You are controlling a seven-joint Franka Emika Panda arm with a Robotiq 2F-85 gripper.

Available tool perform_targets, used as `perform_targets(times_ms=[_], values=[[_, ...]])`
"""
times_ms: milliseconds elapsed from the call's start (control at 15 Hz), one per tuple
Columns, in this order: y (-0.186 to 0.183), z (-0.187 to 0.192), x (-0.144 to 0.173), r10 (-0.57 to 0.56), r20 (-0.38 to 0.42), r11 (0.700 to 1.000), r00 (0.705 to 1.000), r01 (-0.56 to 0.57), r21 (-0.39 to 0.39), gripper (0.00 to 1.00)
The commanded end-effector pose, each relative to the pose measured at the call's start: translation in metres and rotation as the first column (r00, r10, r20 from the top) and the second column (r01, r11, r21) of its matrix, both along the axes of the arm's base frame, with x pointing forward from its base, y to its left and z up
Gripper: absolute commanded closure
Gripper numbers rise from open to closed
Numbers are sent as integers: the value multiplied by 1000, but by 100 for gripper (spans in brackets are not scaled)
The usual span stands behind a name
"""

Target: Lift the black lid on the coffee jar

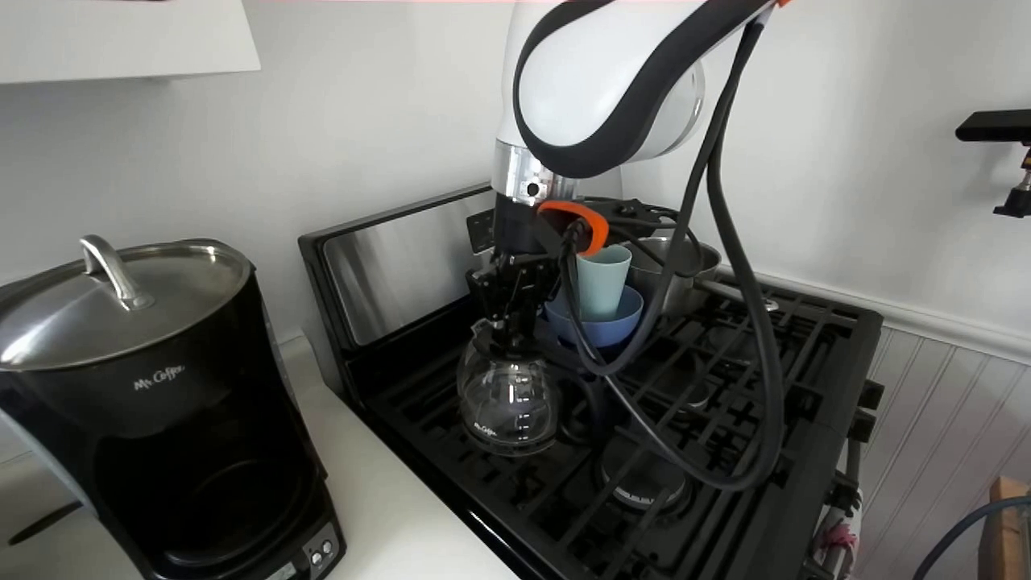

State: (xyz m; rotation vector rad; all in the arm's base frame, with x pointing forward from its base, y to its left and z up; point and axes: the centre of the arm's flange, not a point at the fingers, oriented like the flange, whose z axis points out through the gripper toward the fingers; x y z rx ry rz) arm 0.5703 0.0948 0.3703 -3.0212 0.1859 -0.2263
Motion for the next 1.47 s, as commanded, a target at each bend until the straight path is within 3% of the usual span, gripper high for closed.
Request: perform_targets(times_ms=[0, 67, 333, 467, 733, 800, 1000, 1400], values=[[4, 3, 6, 3, -7, 999, 1000, -3, -37, 89], [5, 6, 7, 4, -1, 999, 1000, -4, -54, 95], [12, 28, -2, 36, 42, 994, 998, -32, -100, 93], [16, 38, -7, 55, 65, 992, 996, -47, -117, 100], [19, 53, -11, 62, 84, 990, 995, -50, -135, 100], [18, 53, -11, 53, 78, 989, 996, -41, -144, 74], [15, 49, -7, 48, 75, 986, 996, -36, -161, 61], [13, 37, -15, 41, -33, 982, 999, -46, -181, 18]])
